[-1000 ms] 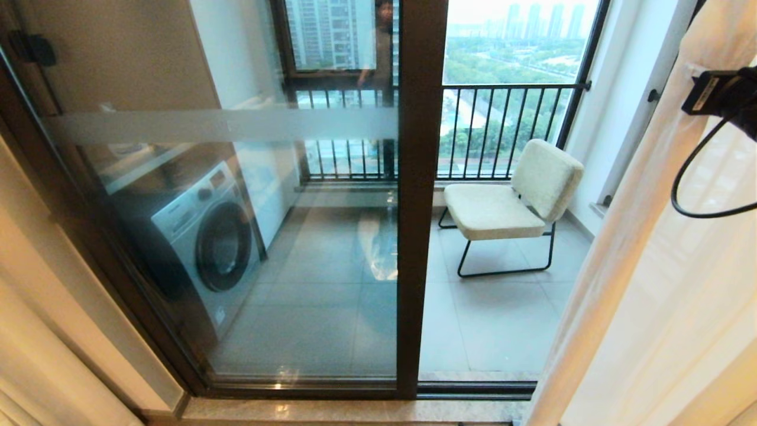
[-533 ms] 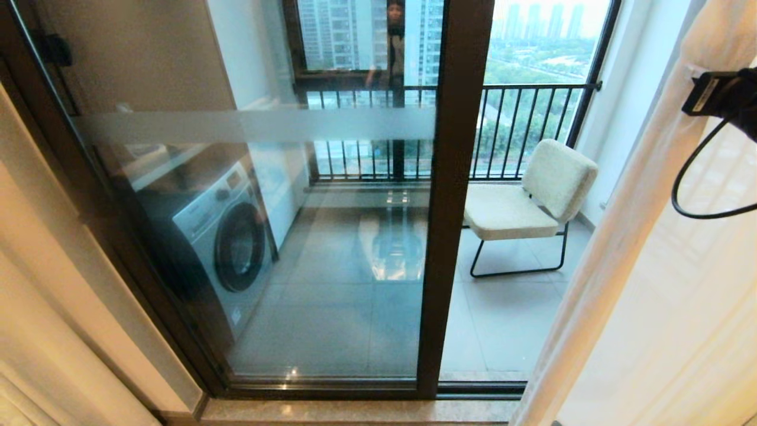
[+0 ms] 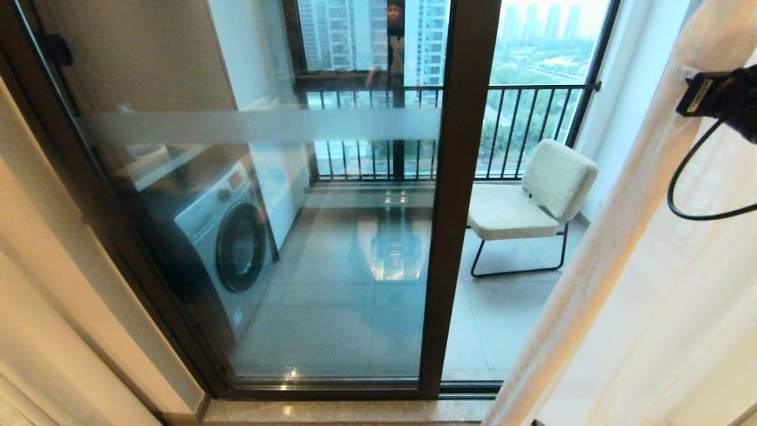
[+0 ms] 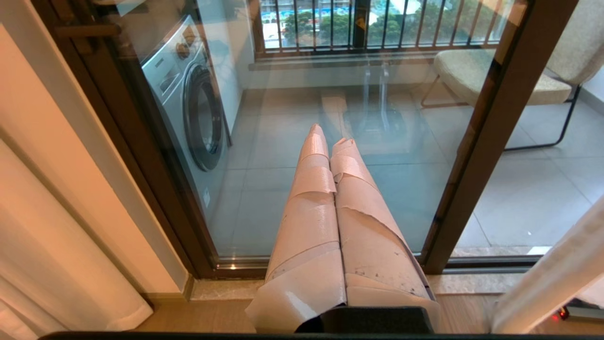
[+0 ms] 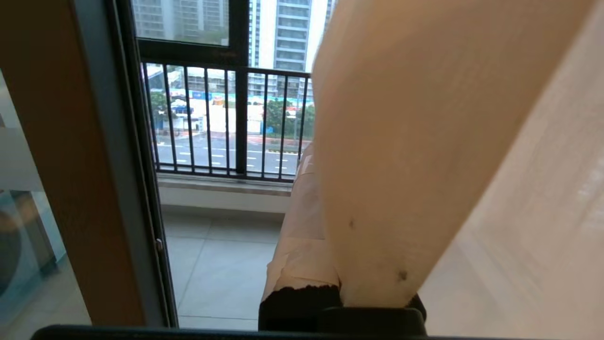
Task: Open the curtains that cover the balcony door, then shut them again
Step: Close the inner curtains on both sides
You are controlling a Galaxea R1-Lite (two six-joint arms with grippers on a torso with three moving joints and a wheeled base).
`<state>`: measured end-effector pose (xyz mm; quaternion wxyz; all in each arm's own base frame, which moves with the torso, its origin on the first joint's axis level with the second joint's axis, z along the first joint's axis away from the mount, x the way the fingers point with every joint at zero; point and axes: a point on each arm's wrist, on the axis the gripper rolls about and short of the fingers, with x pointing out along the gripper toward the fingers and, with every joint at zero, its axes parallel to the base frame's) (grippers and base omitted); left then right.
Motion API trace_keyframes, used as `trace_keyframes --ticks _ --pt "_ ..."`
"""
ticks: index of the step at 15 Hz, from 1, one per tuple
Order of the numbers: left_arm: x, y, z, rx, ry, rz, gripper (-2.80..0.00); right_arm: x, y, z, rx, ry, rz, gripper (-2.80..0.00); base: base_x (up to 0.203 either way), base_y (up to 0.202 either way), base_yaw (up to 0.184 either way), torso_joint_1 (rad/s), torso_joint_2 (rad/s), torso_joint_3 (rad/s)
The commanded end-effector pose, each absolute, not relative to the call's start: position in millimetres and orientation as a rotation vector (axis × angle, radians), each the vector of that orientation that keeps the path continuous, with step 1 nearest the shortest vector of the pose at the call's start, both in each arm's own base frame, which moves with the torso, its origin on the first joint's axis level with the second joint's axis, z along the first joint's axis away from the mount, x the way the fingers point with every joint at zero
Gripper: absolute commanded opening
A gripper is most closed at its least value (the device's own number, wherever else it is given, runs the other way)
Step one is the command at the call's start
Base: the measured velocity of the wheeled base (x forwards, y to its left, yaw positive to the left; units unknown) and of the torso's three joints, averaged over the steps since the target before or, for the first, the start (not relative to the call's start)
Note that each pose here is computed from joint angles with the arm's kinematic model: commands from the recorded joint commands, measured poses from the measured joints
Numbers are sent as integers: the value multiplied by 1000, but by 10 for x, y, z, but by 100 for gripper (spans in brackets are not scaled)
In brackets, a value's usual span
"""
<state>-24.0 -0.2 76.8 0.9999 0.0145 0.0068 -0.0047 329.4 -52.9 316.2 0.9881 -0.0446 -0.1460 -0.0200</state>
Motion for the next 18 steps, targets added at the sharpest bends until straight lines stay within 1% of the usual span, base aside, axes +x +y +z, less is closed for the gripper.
trace_keyframes --ticks 1,7,14,18 --pt "-240 -2 767 29 14 -9 -280 3283 -534 3176 -92 -301 -42 -280 0 0 0 0 0 0" --pt "-240 -2 767 29 14 -9 -280 3264 -531 3184 -94 -302 -42 -280 11 0 1 -1 0 1" --pt "-240 -2 767 29 14 -9 -280 3265 -531 3178 -95 -299 -42 -280 184 0 1 4 5 3" --pt "-240 -2 766 28 15 -9 -280 3241 -532 3200 -93 -304 -44 -280 0 0 0 0 0 0"
